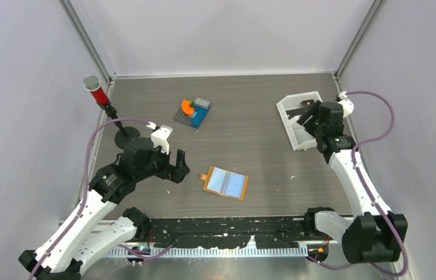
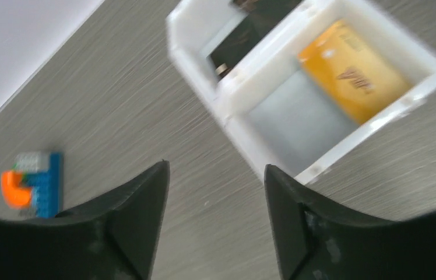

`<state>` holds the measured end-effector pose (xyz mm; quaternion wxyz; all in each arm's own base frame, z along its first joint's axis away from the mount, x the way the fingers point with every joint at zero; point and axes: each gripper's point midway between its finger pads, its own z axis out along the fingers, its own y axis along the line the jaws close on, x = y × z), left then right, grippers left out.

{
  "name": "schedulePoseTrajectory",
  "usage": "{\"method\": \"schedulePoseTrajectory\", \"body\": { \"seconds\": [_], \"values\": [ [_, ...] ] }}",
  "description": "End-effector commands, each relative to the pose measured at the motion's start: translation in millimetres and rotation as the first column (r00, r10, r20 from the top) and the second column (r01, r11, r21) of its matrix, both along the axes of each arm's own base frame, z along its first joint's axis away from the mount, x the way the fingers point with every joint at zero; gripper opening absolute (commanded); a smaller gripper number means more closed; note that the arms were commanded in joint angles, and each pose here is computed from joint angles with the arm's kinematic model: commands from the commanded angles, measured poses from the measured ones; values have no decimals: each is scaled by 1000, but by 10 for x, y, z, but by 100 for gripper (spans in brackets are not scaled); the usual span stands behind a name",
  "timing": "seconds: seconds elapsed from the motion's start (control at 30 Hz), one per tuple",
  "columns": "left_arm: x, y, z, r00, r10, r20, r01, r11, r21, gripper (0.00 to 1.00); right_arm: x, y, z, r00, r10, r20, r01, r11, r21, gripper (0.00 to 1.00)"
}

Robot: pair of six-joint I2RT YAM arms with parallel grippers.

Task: Take the credit cards out of the card holder
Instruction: Reset both arms

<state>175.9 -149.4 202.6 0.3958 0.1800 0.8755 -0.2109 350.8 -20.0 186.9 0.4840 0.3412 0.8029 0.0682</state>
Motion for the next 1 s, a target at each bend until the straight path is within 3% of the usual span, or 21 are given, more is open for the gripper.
{"method": "schedulePoseTrajectory", "body": {
  "seconds": [0.0,0.03,0.07,0.27,0.37,0.5,0.63,0.97],
  "values": [
    [86,-62,399,993,27,117,-15,994,-108,99,-199,447,251,983,178,53,-173,981,-89,84],
    [91,-53,421,992,38,124,-24,993,-118,99,-250,588,268,972,227,55,-221,970,-98,94],
    [96,-47,442,990,51,129,-35,991,-130,99,-308,654,309,965,252,69,-245,964,-100,98],
    [108,-63,549,985,95,144,-64,977,-205,99,-701,1236,223,851,524,43,-520,850,-85,95],
    [117,-69,601,981,115,157,-74,967,-244,99,-888,1372,174,807,590,38,-587,807,-60,95],
    [126,-49,614,975,138,173,-88,959,-270,99,-1193,1587,280,697,706,126,-709,705,-30,95],
    [156,-5,646,966,175,191,-116,951,-287,99,-1369,1641,514,627,746,226,-753,654,-69,95],
    [129,58,706,954,213,212,-136,935,-328,99,-1497,1659,839,583,745,324,-764,638,-91,96]
  ]
}}
